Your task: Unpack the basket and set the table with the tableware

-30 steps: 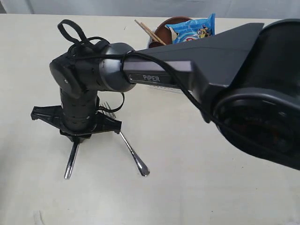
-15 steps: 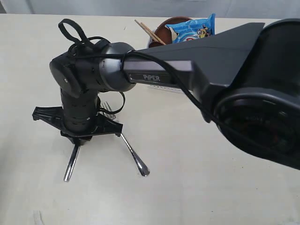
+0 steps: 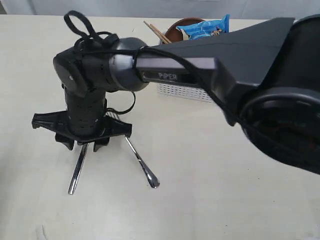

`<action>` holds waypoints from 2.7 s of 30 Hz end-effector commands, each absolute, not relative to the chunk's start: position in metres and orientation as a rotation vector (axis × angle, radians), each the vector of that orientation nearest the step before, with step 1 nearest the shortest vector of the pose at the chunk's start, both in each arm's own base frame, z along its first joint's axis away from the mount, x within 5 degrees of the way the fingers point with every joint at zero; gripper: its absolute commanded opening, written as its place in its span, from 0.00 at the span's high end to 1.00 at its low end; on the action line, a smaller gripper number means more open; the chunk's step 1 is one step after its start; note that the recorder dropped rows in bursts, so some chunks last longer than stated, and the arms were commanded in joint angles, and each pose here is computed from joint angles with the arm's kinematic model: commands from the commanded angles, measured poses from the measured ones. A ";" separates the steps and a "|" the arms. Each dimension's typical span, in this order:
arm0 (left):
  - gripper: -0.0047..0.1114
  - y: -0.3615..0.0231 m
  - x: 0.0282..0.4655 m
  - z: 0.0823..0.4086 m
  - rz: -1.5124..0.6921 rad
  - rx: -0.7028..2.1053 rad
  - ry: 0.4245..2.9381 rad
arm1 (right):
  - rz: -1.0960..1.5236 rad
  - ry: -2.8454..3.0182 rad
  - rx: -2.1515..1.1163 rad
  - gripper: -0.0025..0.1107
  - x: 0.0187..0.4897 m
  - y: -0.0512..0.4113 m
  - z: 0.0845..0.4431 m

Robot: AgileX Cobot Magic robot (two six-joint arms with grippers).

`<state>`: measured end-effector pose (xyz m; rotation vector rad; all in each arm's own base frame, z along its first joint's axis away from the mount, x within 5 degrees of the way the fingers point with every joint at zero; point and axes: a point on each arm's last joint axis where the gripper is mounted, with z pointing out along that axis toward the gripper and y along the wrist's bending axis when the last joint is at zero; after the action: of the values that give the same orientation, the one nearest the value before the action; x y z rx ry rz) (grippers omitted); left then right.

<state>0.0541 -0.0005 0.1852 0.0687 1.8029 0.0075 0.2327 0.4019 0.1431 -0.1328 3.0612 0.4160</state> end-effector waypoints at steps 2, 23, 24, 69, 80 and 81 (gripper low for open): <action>0.96 -0.001 0.054 0.184 0.008 0.068 1.803 | 0.360 3.057 -0.241 0.56 0.255 0.371 0.182; 0.96 -0.001 0.054 0.184 0.008 0.068 1.803 | 0.071 3.120 -0.914 0.56 0.268 0.346 0.130; 0.96 -0.001 0.054 0.184 0.008 0.068 1.803 | 0.076 3.115 -0.914 0.56 0.269 0.347 0.127; 0.96 -0.001 0.054 0.184 0.008 0.068 1.803 | 0.483 3.231 -0.138 0.98 0.267 0.373 0.125; 0.96 -0.001 0.054 0.184 0.008 0.068 1.803 | 0.433 3.225 -0.157 0.98 0.266 0.372 0.124; 0.96 -0.001 0.054 0.184 0.008 0.068 1.803 | 0.430 3.229 -0.158 0.98 0.266 0.372 0.124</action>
<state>0.0541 -0.0005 0.1852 0.0706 1.8028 0.0090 0.2661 0.3729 0.1242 -0.1578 3.2223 0.4422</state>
